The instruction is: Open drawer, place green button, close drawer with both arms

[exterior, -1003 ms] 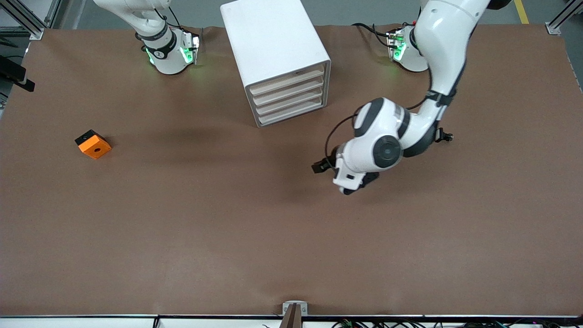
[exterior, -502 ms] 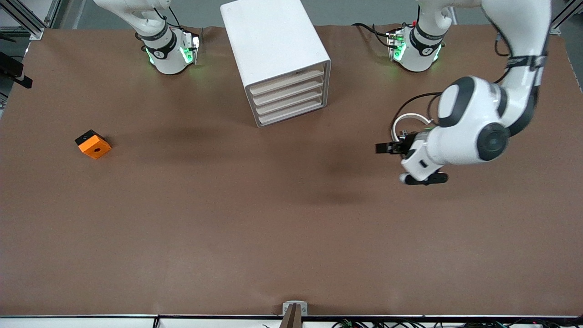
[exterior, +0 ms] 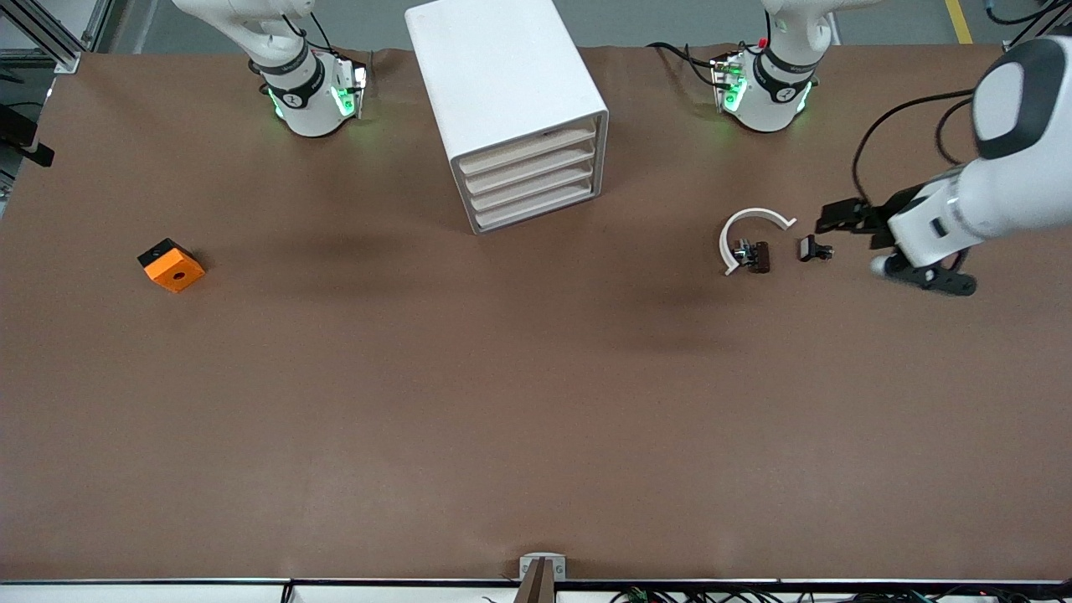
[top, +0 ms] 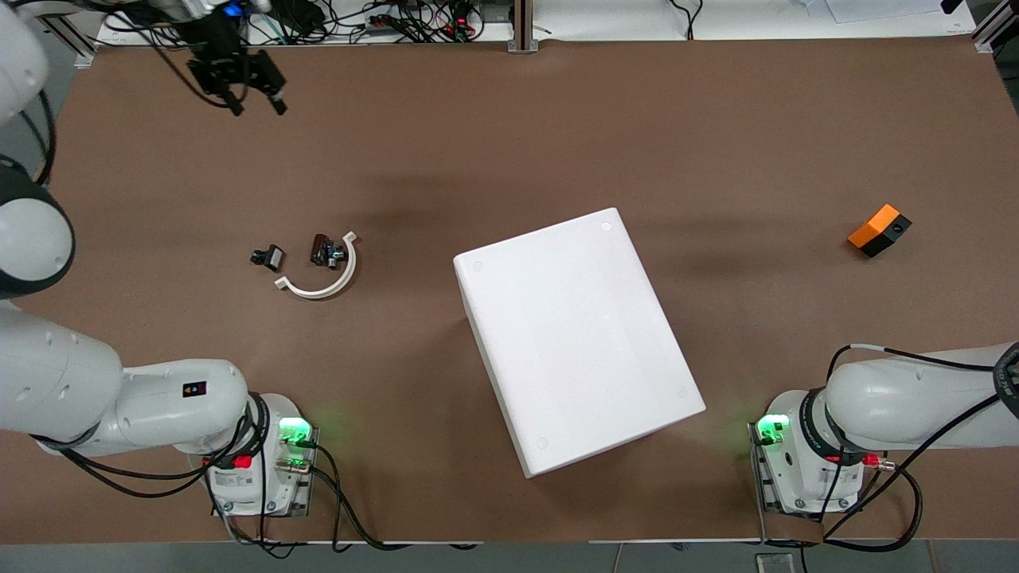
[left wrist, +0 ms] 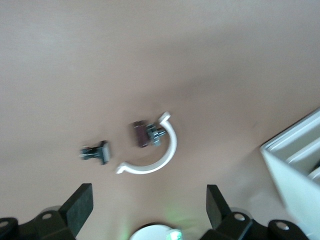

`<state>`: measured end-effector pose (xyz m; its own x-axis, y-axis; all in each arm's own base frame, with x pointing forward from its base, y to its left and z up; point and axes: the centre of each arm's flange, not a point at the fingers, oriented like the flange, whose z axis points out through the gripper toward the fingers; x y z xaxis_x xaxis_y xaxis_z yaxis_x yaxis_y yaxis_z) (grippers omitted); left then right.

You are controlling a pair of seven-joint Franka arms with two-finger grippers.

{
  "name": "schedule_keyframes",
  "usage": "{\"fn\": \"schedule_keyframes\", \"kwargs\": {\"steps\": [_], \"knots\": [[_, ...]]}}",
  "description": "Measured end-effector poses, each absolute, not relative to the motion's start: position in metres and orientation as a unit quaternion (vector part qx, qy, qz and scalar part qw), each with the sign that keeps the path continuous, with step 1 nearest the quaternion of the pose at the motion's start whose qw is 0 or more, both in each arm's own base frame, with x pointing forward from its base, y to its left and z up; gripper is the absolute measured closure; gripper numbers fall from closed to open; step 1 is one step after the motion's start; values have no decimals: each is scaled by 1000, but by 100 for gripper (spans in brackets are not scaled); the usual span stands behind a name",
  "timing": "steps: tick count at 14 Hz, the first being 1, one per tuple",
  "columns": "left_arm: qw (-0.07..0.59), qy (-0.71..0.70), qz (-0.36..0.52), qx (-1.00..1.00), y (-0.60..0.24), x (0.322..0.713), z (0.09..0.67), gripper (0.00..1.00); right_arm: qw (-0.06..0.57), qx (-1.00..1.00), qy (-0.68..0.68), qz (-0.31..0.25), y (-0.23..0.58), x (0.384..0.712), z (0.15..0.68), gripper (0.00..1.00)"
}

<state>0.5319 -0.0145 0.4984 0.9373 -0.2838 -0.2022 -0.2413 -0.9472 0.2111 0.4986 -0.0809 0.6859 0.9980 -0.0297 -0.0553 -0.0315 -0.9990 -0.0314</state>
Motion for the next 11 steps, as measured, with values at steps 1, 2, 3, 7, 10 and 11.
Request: {"fn": "schedule_keyframes", "kwargs": {"steps": [1, 2, 3, 7, 10, 11], "knots": [[86, -152, -109, 979, 7, 522, 505, 0, 16, -999, 15, 27, -80, 499, 686, 0], [81, -168, -104, 977, 27, 512, 510, 0, 16, -999, 14, 27, -80, 499, 686, 0], [76, -180, -100, 976, 41, 504, 514, 0, 16, -999, 14, 27, -80, 499, 686, 0], [66, -191, -88, 975, 48, 489, 526, 0, 16, -999, 14, 27, -80, 499, 686, 0], [58, -201, -72, 975, 37, 493, 529, 0, 16, -999, 14, 27, -80, 499, 686, 0], [56, -199, -67, 976, 33, 494, 530, 0, 16, -999, 14, 27, -80, 499, 686, 0]]}}
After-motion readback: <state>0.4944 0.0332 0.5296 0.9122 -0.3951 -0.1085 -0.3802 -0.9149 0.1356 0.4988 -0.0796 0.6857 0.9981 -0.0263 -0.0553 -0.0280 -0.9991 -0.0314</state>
